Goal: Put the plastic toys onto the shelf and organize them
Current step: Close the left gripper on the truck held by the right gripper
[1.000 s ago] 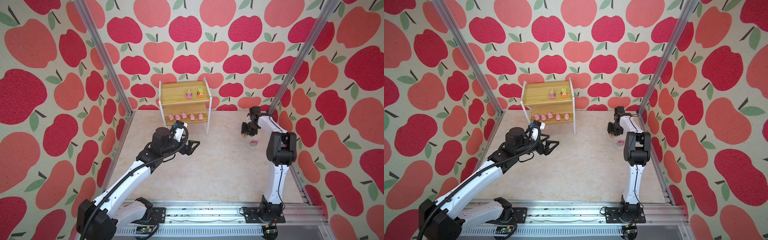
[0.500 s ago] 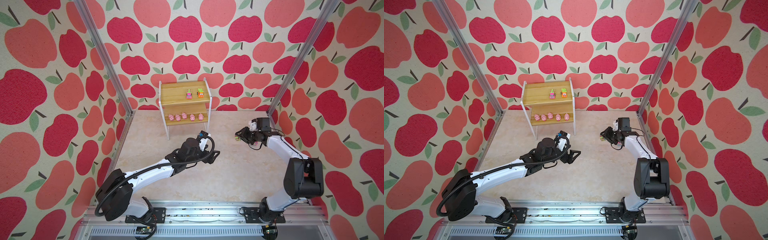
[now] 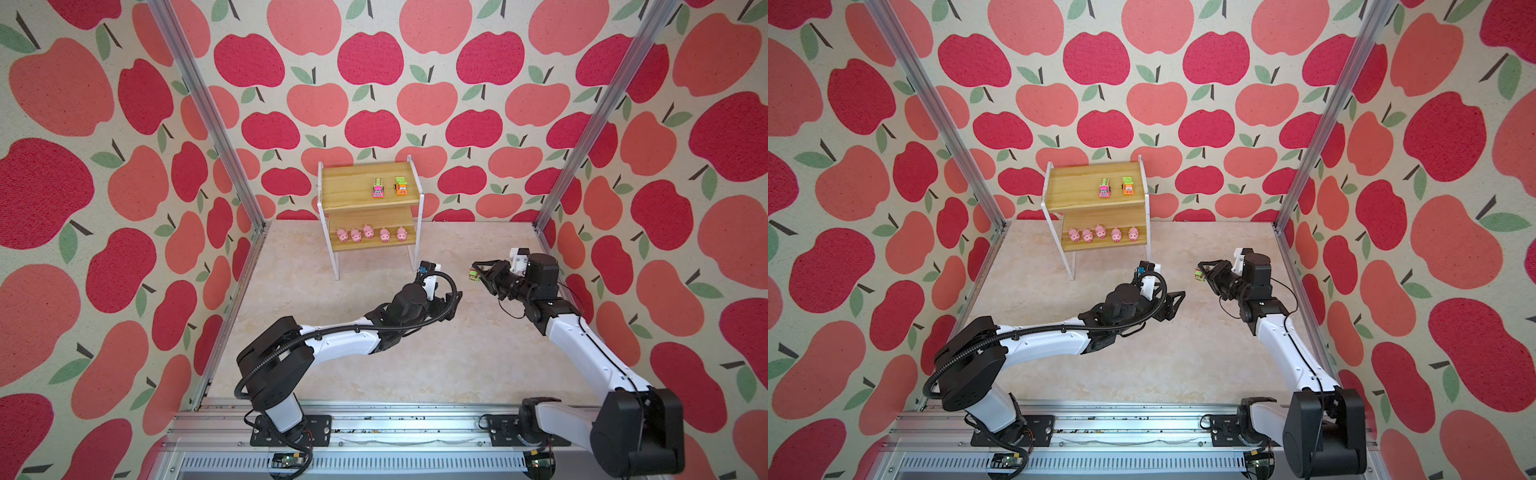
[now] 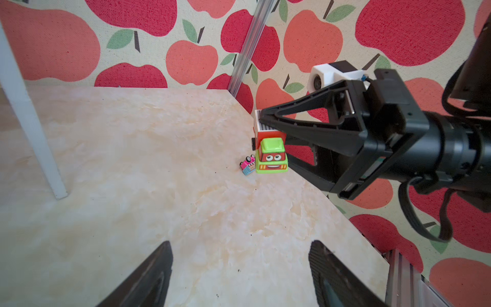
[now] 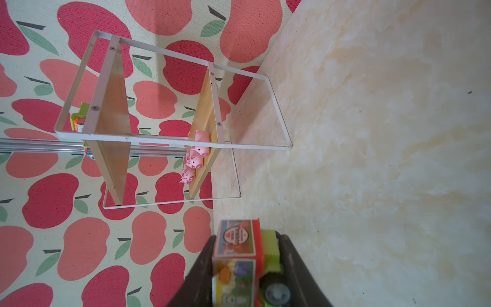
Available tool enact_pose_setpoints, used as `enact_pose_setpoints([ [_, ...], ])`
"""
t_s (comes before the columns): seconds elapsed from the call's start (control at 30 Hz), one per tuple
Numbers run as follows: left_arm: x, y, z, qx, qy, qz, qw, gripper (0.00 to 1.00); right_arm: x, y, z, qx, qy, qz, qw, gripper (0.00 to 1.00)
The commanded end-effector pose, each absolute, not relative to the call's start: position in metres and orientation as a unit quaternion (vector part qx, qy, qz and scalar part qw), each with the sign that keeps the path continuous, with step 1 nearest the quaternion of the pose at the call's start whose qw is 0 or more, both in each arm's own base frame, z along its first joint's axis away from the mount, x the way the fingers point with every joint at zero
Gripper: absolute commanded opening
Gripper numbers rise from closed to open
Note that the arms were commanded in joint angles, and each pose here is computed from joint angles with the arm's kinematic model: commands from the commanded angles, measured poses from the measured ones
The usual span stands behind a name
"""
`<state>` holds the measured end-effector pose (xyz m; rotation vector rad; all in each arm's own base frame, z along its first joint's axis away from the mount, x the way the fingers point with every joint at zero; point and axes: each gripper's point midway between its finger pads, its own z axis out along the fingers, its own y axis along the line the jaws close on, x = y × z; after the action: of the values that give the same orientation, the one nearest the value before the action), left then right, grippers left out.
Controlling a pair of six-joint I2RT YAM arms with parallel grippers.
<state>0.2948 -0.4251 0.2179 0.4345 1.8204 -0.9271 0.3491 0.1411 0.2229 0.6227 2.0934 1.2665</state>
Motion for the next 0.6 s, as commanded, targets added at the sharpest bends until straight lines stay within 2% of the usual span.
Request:
enact_pose_setpoints([
  [0.0, 0.303, -0.443, 0.248, 0.164, 0.718, -0.417, 0.533, 0.82, 0.344, 0.14, 0.237, 0.256, 0.766, 0.499, 0.313, 0.31],
  [0.57, 0.309, -0.494, 0.264, 0.217, 0.67, -0.453, 0.546, 0.77, 0.324, 0.135, 0.251, 0.264, 0.754, 0.508, 0.322, 0.31],
])
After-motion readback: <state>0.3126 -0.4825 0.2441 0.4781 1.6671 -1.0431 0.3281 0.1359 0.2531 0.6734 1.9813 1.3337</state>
